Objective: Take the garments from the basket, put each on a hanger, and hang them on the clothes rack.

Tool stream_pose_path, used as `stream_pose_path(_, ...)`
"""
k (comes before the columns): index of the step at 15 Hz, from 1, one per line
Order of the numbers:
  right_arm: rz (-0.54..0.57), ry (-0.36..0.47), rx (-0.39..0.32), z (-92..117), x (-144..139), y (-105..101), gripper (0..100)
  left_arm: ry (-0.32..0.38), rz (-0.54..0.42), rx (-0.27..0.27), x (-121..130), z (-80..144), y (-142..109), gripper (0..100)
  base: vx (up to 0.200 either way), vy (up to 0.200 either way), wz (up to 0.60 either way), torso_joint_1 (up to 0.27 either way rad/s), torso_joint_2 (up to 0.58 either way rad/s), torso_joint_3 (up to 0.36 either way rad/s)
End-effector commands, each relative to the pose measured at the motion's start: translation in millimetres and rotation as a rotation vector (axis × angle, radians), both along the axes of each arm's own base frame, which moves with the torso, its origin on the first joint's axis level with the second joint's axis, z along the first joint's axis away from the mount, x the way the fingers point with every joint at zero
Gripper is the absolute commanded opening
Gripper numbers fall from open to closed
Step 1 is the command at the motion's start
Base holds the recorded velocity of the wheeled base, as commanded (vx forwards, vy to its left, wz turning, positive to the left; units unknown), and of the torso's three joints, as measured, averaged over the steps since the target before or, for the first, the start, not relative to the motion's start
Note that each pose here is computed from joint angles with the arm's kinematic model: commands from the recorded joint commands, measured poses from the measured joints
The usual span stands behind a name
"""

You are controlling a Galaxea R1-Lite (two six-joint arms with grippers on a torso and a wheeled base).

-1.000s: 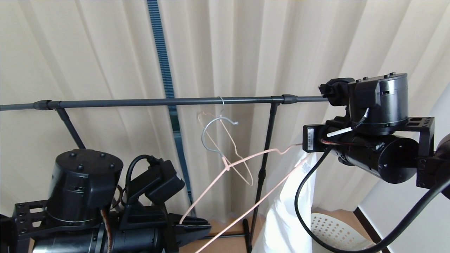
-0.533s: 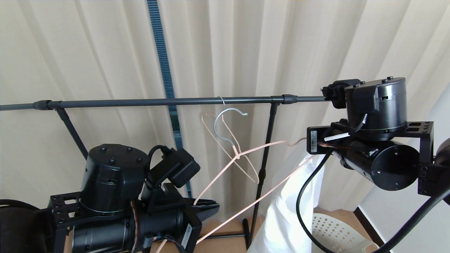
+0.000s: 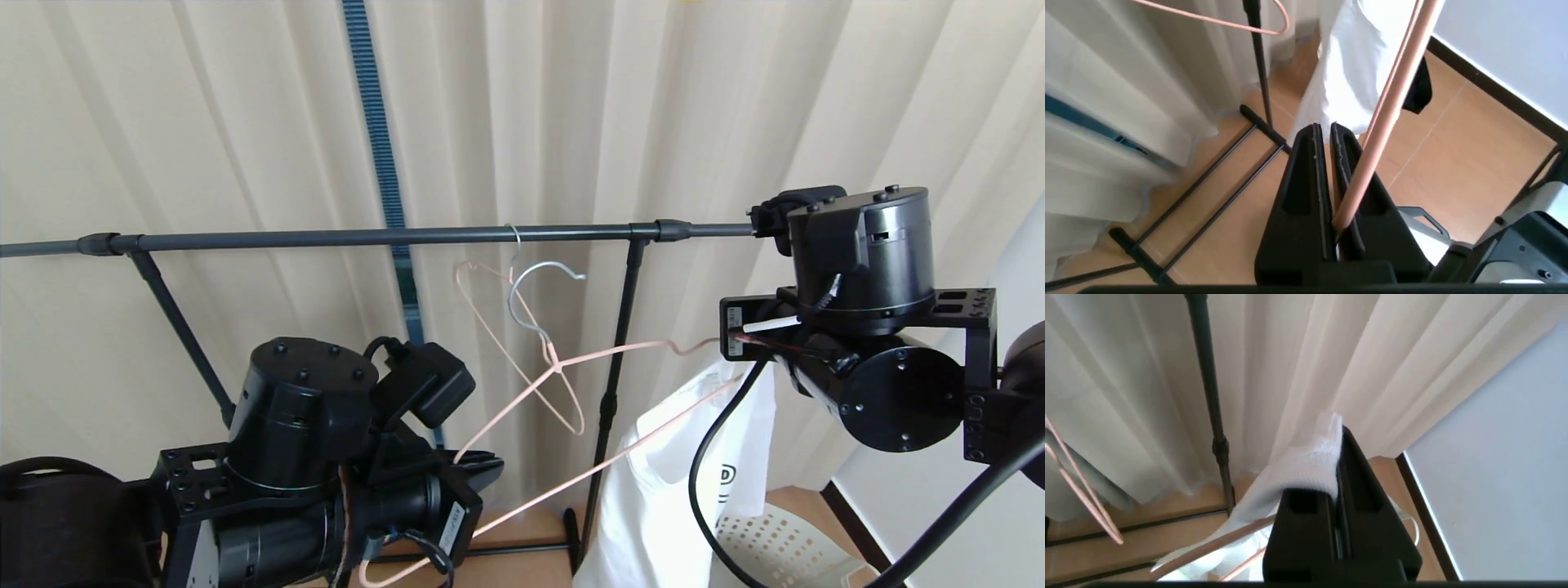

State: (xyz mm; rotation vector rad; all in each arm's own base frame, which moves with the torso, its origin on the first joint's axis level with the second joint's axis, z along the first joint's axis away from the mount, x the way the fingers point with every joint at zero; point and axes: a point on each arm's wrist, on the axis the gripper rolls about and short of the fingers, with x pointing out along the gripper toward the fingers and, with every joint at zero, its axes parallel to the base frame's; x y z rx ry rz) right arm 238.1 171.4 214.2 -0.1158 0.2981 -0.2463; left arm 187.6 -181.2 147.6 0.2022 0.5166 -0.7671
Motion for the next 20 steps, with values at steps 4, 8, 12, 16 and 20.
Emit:
stream_pose_path(4,0.026,0.005,-0.006,-1.6,-5.5,6.5,0,-0.011,0.108,-0.003,13.7,1.0,-12.6,0,0.000,0.000,0.00,0.000,0.00,0.000)
stream_pose_path(8,0.022,-0.003,-0.003,-2.0,-5.3,8.3,0,-0.019,0.140,-0.004,15.3,2.0,-14.4,0,0.000,0.000,0.00,0.000,0.00,0.000)
stream_pose_path(12,0.102,0.008,-0.006,-6.5,-18.1,28.0,0,-0.011,0.101,0.005,10.4,-1.9,-24.9,0,0.000,0.000,0.00,0.000,0.00,0.000)
stream_pose_path(16,0.139,0.010,-0.002,-7.4,-25.1,36.5,0,-0.018,0.096,-0.003,11.3,-4.1,-29.6,0,0.000,0.000,0.00,0.000,0.00,0.000)
stream_pose_path(20,0.111,-0.001,0.007,-3.9,-19.6,31.7,0,-0.020,0.156,-0.013,12.9,-3.0,-26.8,0,0.000,0.000,0.00,0.000,0.00,0.000)
